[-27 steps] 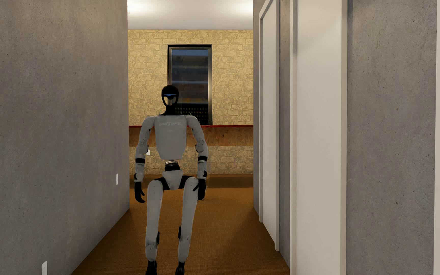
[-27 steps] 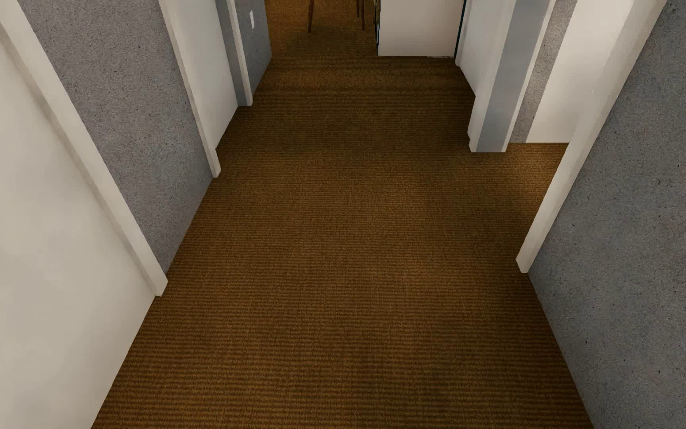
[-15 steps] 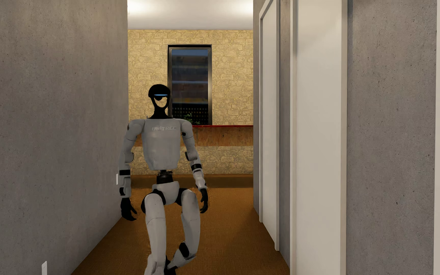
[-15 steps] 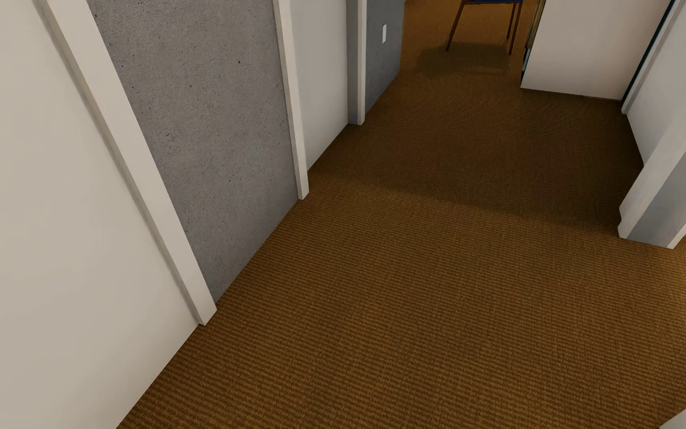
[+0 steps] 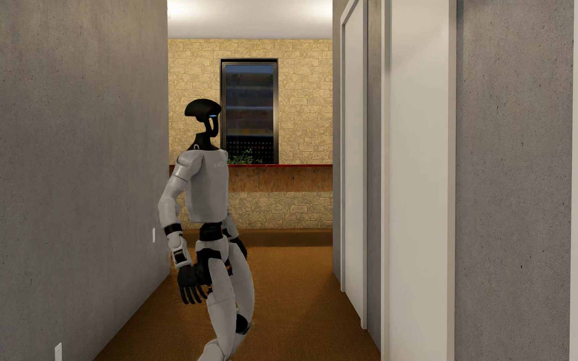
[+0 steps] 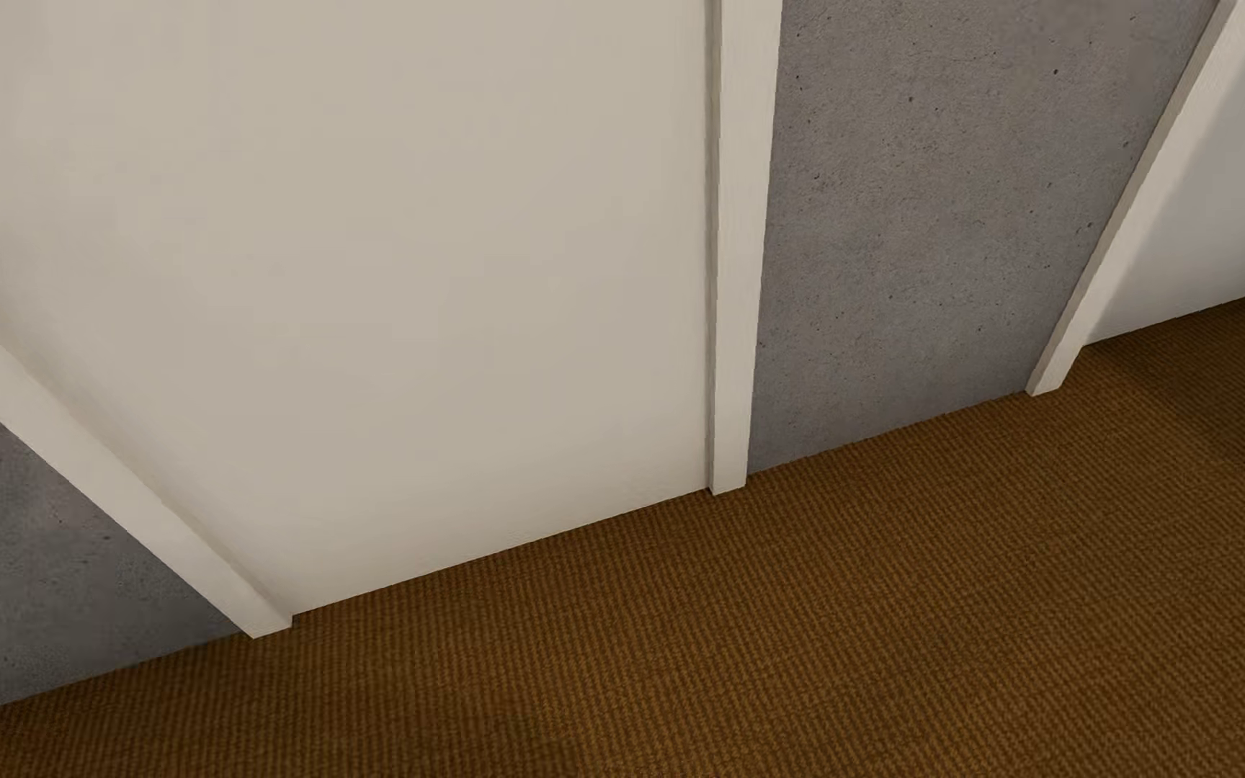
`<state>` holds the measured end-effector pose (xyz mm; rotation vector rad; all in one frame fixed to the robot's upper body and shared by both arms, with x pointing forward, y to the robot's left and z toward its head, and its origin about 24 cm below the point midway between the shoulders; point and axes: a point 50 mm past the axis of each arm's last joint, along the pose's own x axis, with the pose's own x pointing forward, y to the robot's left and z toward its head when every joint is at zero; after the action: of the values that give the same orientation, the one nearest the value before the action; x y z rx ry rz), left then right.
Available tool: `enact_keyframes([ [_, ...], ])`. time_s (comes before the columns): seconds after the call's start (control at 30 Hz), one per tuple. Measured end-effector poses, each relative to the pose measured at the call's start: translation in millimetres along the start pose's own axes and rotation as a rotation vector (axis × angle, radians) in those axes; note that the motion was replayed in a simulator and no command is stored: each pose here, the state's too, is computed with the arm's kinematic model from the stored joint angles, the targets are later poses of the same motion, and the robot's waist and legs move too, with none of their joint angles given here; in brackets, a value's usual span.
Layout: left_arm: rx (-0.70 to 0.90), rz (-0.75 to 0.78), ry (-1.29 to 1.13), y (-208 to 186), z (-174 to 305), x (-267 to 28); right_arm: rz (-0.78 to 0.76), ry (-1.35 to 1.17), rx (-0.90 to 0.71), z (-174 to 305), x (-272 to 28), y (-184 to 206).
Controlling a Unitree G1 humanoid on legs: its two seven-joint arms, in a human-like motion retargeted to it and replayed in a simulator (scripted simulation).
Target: Walk to the desk
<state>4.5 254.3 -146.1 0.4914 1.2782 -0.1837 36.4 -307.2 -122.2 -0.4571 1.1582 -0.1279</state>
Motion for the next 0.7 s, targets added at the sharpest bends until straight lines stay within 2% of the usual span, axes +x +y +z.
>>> enact_keyframes([
  [0.27, -0.021, 0.003, -0.061, -1.2, 18.9, 3.8, 0.074, -0.079, -0.052, 20.6, 1.7, 21.2],
  [0.53, 0.038, -0.142, 0.027, -49.4, -9.6, -5.0, 0.133, -0.371, -0.116, 99.1, -2.1, 36.7],
  [0.7, 0.031, -0.189, 0.05, -67.9, -17.9, -10.4, 0.17, -0.362, -0.084, 88.2, -9.4, 51.4],
])
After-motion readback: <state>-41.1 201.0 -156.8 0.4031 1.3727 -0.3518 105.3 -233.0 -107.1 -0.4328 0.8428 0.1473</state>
